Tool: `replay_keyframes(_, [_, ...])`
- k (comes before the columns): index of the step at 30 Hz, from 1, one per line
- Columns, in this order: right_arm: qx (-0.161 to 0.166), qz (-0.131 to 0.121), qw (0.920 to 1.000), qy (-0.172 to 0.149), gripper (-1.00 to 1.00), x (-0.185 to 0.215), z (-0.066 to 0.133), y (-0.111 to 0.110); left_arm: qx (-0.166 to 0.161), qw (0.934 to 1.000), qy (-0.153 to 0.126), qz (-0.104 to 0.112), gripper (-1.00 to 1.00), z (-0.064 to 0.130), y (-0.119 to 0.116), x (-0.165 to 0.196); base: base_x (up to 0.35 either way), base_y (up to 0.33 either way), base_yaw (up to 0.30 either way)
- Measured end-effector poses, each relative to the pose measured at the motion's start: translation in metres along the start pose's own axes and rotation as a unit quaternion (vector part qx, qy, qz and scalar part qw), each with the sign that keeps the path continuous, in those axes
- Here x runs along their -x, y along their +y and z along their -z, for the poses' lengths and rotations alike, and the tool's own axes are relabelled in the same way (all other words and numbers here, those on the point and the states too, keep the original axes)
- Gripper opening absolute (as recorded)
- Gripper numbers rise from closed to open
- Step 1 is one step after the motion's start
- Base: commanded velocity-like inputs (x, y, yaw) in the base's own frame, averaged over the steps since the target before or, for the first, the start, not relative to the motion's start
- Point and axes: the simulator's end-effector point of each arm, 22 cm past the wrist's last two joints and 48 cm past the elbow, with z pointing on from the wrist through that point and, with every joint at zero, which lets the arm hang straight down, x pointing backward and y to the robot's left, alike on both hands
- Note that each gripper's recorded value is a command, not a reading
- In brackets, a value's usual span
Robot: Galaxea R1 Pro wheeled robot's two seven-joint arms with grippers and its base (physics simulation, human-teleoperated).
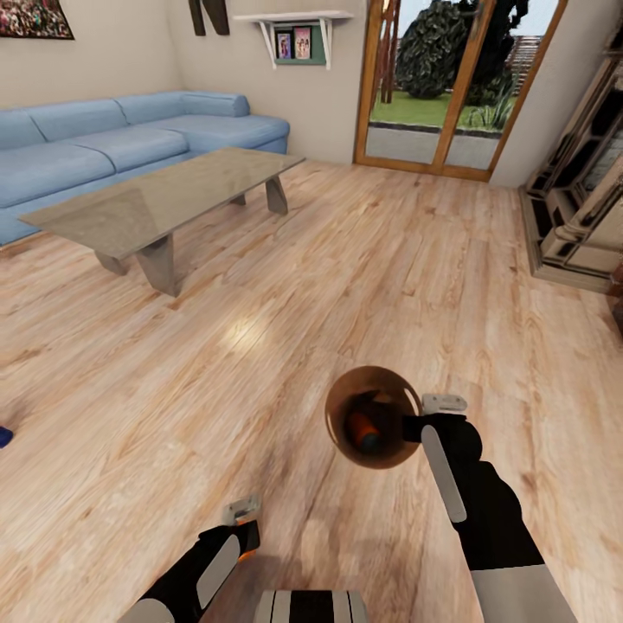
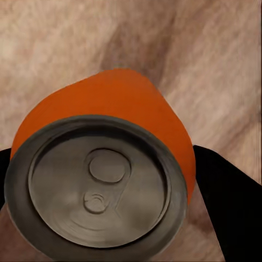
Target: Put the three can of soda from the living room inside the tash can in the kitchen.
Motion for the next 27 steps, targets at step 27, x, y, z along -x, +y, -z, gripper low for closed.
replay_keyframes(27, [-0.008,0.005,0.9999,0.01,-1.0,-0.002,0.02,-0.009,-0.057,0.9883,-0.13,-0.057,-1.0,0.141,-0.08,0.153,0.0,0.0,0.0])
